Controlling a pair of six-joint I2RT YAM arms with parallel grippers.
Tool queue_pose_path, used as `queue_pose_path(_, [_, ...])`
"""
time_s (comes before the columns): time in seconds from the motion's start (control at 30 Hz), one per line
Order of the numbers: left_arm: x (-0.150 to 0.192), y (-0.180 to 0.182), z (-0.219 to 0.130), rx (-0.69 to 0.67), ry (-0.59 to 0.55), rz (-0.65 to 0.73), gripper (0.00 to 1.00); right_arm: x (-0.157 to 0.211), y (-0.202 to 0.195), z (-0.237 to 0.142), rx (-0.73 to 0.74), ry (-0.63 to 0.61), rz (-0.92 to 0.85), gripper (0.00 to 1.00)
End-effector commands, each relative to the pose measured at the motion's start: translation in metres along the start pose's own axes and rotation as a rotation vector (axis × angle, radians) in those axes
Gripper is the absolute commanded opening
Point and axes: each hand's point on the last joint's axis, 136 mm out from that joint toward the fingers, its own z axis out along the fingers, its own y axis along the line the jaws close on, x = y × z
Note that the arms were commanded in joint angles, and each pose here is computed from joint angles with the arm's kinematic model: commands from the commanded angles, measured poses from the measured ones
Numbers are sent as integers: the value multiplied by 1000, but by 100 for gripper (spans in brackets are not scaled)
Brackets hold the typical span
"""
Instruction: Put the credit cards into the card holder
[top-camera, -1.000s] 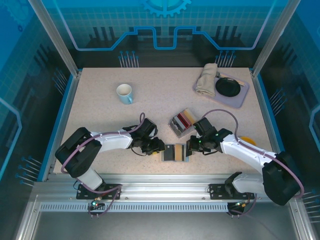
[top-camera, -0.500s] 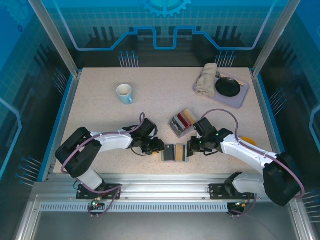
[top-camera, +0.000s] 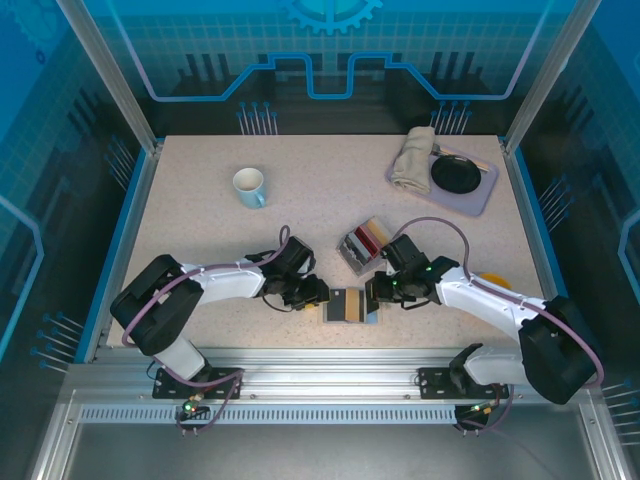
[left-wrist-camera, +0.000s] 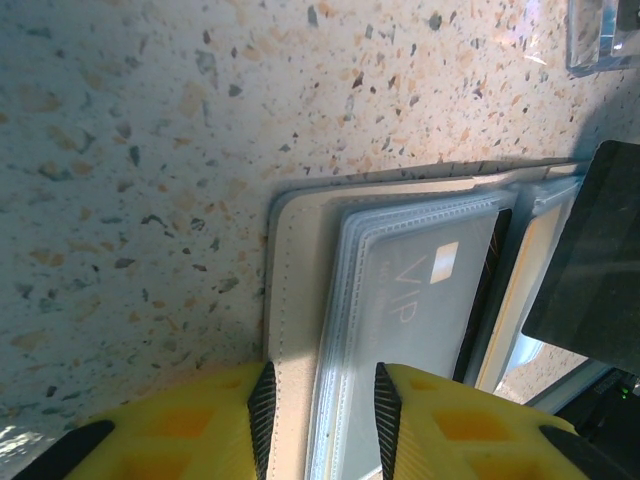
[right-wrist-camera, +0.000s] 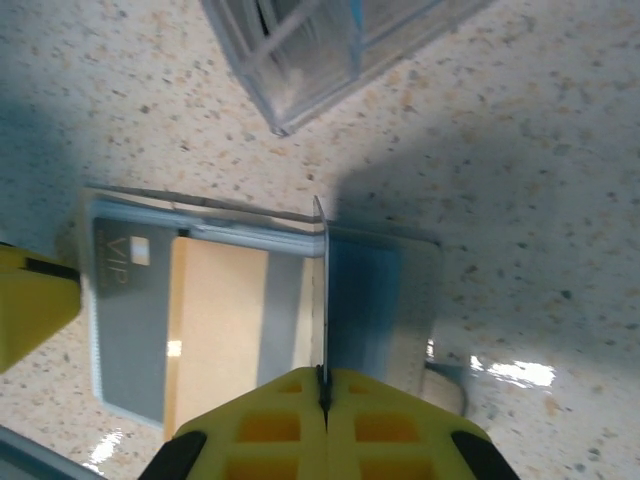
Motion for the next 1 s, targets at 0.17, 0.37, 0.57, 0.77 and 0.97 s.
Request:
queue_pose_path(0.17, [5, 3, 2, -8, 12, -16, 35, 3, 2, -1, -16, 3, 9, 5])
queue_pose_path(0.37, [5, 6, -1, -16, -2, -17, 34, -4, -9, -33, 47, -66, -31, 5])
queue_pose_path(0.57, [4, 5, -1, -16, -6, -19, 34, -4, -17, -33, 94, -53, -30, 5])
queue_pose_path(0.77, [4, 3, -2, -11, -5, -17, 34, 0, -17, -23, 84, -29, -11, 5])
queue_pose_path(0.97, [4, 3, 0, -11, -2, -17, 34, 3, -16, -15, 65, -21, 7, 5])
